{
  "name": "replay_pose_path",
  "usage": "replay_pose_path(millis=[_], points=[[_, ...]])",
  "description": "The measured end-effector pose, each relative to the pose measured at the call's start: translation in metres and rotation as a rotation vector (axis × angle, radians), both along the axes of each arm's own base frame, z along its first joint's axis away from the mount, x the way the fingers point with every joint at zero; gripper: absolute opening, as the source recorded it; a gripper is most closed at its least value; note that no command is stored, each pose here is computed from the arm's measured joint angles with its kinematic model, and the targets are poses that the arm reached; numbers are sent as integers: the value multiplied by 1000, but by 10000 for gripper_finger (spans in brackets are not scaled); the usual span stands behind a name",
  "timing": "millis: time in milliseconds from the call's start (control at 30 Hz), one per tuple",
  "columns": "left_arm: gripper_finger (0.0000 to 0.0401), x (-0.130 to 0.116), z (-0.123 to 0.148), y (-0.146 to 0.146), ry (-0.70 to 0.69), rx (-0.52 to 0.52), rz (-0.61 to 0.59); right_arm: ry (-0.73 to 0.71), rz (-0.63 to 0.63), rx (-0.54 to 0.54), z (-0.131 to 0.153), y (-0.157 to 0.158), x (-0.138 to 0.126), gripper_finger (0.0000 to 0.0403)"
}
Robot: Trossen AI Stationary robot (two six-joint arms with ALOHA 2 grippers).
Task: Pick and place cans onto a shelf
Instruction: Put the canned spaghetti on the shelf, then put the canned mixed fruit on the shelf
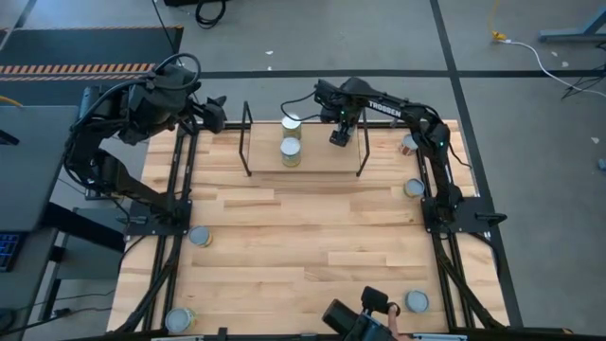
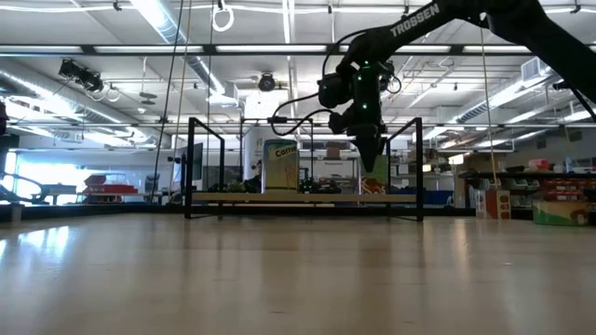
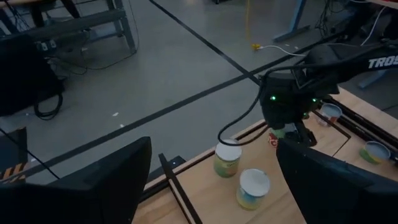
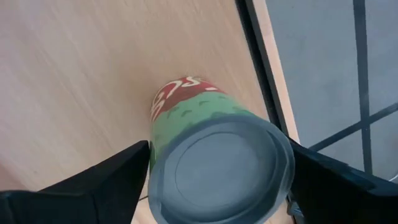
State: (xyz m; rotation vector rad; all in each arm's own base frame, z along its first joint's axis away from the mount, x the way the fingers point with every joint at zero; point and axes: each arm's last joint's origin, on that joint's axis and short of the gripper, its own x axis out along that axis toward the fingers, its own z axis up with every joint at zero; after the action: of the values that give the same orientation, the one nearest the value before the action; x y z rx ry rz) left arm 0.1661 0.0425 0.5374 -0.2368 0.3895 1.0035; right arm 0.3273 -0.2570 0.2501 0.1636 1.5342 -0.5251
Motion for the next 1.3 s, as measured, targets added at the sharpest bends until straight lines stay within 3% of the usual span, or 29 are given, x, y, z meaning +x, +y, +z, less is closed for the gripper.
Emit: replay_pose_path(millis=[300,533,767,1000,1133,1300], points=[[352,1,0,-1,-1,-22,-33,-81,-44,25,10,2,5,367],[352,1,-2,-4,11,-47,-82,-126,-49,-47,30,8,15,366],[352,3,-15,-29,74,-185,-295,-295,-176,-107,76,47,22,365],[352,8,-61,-72,214,-487,-565,-563,-166,-230,156,142,6,360],[352,8,-109,-105,383,-817,-613,-692,-153,-258,192,191,-19,359],[352,-3,-169,-152,702,-1243,-549,-791,-178,-229,215,219,-49,359]])
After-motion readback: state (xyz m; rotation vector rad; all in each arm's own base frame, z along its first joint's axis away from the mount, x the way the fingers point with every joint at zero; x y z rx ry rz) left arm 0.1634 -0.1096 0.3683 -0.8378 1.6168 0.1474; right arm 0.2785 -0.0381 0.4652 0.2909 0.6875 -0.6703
